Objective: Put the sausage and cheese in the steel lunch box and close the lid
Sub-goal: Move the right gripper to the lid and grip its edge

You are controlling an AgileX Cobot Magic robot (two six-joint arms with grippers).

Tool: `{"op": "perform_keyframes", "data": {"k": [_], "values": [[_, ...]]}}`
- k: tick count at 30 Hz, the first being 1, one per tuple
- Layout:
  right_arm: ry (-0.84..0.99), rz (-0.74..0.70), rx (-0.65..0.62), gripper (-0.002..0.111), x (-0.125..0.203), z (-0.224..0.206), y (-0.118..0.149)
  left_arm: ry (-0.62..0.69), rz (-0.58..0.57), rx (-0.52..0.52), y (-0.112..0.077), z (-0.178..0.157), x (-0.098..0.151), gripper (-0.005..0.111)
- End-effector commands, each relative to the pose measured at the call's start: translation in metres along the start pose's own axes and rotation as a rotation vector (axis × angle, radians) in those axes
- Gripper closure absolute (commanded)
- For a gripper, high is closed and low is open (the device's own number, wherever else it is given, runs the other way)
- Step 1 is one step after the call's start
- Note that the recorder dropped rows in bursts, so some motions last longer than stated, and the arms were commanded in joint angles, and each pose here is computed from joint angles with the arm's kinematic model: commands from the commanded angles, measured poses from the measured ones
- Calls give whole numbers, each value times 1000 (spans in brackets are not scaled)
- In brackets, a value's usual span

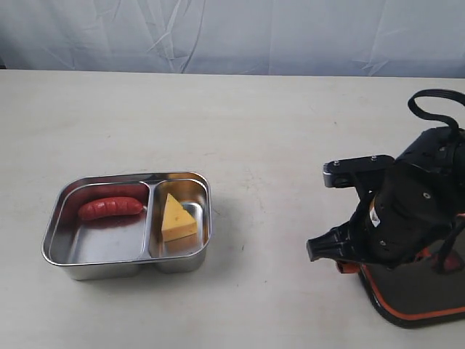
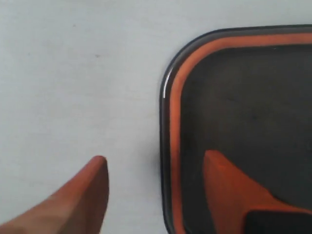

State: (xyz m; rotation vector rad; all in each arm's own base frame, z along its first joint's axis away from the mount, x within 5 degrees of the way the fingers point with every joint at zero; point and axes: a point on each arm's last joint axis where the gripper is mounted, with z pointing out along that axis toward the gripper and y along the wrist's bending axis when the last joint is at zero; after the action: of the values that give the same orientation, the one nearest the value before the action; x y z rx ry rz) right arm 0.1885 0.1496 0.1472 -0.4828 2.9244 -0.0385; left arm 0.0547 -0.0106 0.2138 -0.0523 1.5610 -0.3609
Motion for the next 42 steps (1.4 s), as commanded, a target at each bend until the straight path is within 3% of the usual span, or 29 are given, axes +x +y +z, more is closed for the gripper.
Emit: {"op": "perform_keyframes", "data": {"k": [1,3,5,10,22,25,28,37,42], "values": [[2,-30,42,68,2,2,-5,-9,5,2,0,0,0,107],[-1,-32,37,79,4,4,-6,-9,5,2,0,0,0,107],[-10,-37,26,81,7,8,-6,-9,5,2,0,0,0,107],[-9,-21,18,65,14,13,-7,-9,5,2,0,0,0,107],[41,-32,27,67,15,33,-4,-9,5,2,0,0,0,107],[65,-35,36,81,16,39,-4,-9,5,2,0,0,0,107],[70,-35,38,109,16,40,-4,-9,5,2,0,0,0,107],[110,-4,63,108,22,26,-8,-9,5,2,0,0,0,107],[-19,4,9,108,20,-9,-9,-9,5,2,0,0,0,107]]}}
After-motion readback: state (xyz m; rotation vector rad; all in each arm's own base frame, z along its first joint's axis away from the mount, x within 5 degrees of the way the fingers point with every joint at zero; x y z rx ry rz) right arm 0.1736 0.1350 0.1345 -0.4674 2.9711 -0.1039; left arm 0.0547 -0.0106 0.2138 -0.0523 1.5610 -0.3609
